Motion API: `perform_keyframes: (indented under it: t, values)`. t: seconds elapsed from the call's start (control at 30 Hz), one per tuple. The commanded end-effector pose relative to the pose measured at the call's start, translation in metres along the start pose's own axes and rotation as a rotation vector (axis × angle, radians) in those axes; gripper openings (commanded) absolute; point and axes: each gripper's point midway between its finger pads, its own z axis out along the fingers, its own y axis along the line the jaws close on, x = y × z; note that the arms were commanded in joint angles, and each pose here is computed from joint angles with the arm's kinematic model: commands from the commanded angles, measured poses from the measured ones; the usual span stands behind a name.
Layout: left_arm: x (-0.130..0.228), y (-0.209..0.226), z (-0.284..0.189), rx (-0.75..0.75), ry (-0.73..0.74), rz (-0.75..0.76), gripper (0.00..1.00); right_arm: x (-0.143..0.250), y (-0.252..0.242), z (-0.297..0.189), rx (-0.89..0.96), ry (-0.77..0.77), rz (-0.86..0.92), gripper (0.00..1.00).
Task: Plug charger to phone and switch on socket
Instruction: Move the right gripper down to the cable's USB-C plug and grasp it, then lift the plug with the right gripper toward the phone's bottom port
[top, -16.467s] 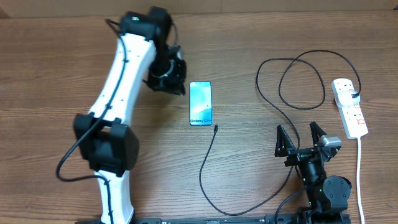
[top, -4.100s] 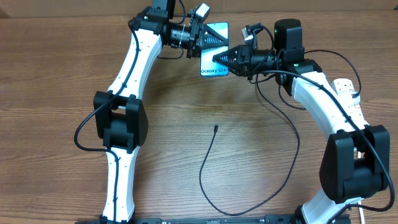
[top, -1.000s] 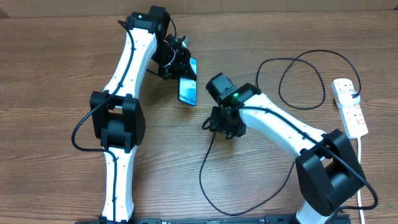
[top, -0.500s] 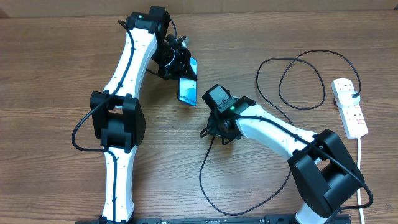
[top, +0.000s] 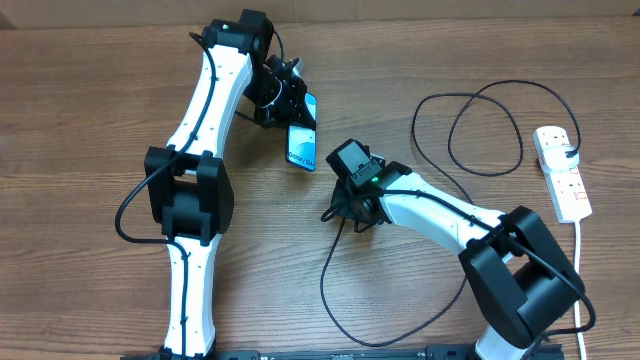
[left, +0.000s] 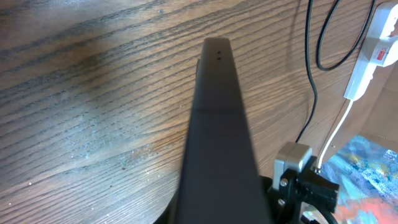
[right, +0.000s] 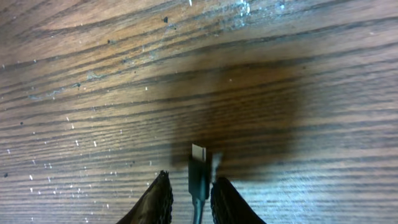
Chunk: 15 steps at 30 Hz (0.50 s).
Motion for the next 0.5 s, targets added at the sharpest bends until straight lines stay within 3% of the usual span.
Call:
perform_keyframes:
  t: [0.0, 0.47]
  values:
    - [0.0009, -0.0179, -0.0139, 0.025, -0.031, 0.057, 0.04, 0.0028, -0.0097, 0.008, 0.032, 0.003, 0.01, 0.21]
    - [0.0012, -0.0177, -0.0142, 0.026, -0.031, 0.055, 0.04, 0.0023, -0.0111, 0.0095, 0.034, -0.005, 0.013, 0.15]
